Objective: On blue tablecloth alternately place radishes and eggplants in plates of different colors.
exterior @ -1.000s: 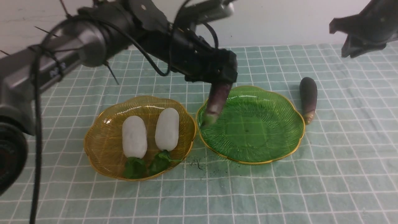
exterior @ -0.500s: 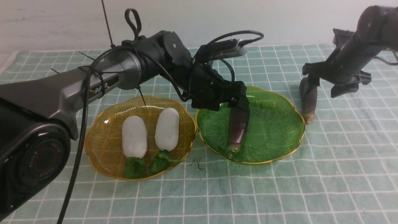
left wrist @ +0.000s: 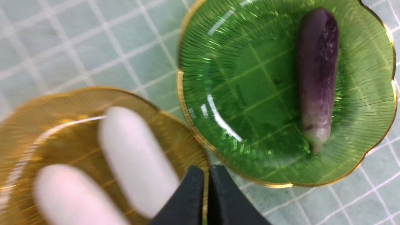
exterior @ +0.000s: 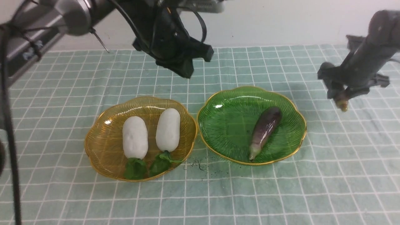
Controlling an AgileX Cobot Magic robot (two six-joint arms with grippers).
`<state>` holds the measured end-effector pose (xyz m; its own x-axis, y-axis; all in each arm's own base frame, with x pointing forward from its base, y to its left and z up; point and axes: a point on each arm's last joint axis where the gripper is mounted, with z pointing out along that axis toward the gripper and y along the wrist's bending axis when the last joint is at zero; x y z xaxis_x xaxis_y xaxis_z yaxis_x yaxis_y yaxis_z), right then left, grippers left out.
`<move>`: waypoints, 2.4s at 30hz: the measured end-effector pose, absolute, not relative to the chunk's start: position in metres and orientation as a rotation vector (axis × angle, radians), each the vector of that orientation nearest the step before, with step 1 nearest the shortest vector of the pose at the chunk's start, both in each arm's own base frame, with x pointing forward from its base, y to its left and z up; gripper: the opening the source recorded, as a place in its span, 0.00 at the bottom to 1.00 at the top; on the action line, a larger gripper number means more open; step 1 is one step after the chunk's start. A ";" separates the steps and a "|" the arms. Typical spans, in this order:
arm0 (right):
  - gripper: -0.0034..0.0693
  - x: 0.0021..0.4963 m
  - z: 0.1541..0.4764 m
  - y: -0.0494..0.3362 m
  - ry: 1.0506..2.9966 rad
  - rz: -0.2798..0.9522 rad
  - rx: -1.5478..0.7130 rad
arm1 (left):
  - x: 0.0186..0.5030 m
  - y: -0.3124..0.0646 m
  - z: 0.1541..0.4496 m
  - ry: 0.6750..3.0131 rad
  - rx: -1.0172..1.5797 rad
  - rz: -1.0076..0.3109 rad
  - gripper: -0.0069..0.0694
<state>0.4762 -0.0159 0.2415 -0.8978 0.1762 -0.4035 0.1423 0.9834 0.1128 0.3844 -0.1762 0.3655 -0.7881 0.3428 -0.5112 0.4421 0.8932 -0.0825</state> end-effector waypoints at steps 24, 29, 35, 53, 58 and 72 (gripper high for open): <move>0.43 0.455 0.238 0.115 2.835 0.658 -0.086 | 0.197 -0.085 0.451 2.363 0.502 -0.195 0.08; 0.52 0.449 0.236 0.142 2.826 0.699 -0.179 | 0.170 -0.074 0.433 2.351 0.448 -0.220 0.08; 0.79 0.449 0.213 0.159 2.884 0.705 -0.185 | 0.135 -0.059 0.409 2.354 0.408 -0.237 0.08; 0.05 0.317 0.457 0.108 2.305 0.459 -0.385 | 0.106 -0.045 0.396 2.321 0.401 -0.228 0.08; 0.03 0.196 0.521 0.073 2.022 0.401 -0.389 | 0.105 -0.045 0.377 2.360 0.399 -0.223 0.08; 0.03 -0.021 0.388 -0.003 1.015 0.341 -0.103 | 0.112 -0.049 0.363 2.317 0.359 -0.256 0.08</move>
